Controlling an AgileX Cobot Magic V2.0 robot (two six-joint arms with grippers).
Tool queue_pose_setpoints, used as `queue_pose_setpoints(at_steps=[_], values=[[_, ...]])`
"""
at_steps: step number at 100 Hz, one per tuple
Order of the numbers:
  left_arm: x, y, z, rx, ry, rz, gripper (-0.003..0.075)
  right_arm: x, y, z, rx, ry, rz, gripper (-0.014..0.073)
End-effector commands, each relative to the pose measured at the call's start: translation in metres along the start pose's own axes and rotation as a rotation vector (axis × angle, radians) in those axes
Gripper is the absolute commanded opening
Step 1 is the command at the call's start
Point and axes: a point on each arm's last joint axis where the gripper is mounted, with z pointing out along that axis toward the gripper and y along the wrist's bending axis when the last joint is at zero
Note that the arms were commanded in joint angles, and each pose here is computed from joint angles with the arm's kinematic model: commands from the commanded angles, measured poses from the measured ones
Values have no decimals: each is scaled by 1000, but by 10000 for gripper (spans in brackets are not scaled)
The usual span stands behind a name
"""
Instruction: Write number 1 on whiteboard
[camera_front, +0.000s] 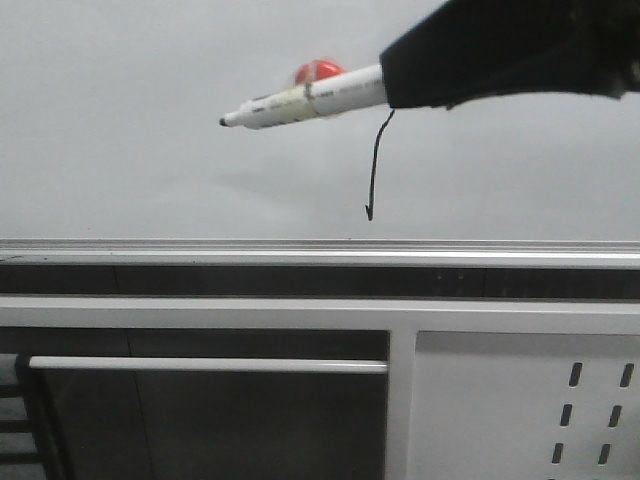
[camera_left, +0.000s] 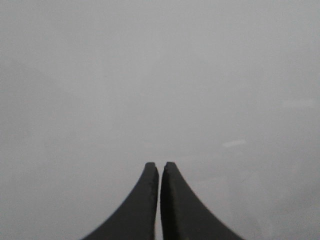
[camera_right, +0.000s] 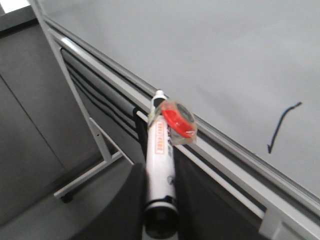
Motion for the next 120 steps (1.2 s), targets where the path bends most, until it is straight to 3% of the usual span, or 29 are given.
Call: queue_pose_setpoints(at_steps=[1,19,50,62,81,88,120], values=[[-5,-11,7,141,-46,115,-18,-27,9,-5,-36,-72,-21,-50],[10,-30,16,394,40,283,-18,-36,11,-9,-32,10,17,-50],[25,-35,31,473,165,131,-5,-34,11,-9,-40,25,67,-50],[27,-40,33,537,166,102,86,-35,12,-9,-43,24,82,-50],[31,-44,36,601,182,65,375,-37,12,-9,-50,9,109,-51],[32,-45,38,603,192,52,440,-37,13,-9,-51,9,116,-51],[37,-53,36,727,205,99,440,-37,18,-7,-80,26,188,-51]])
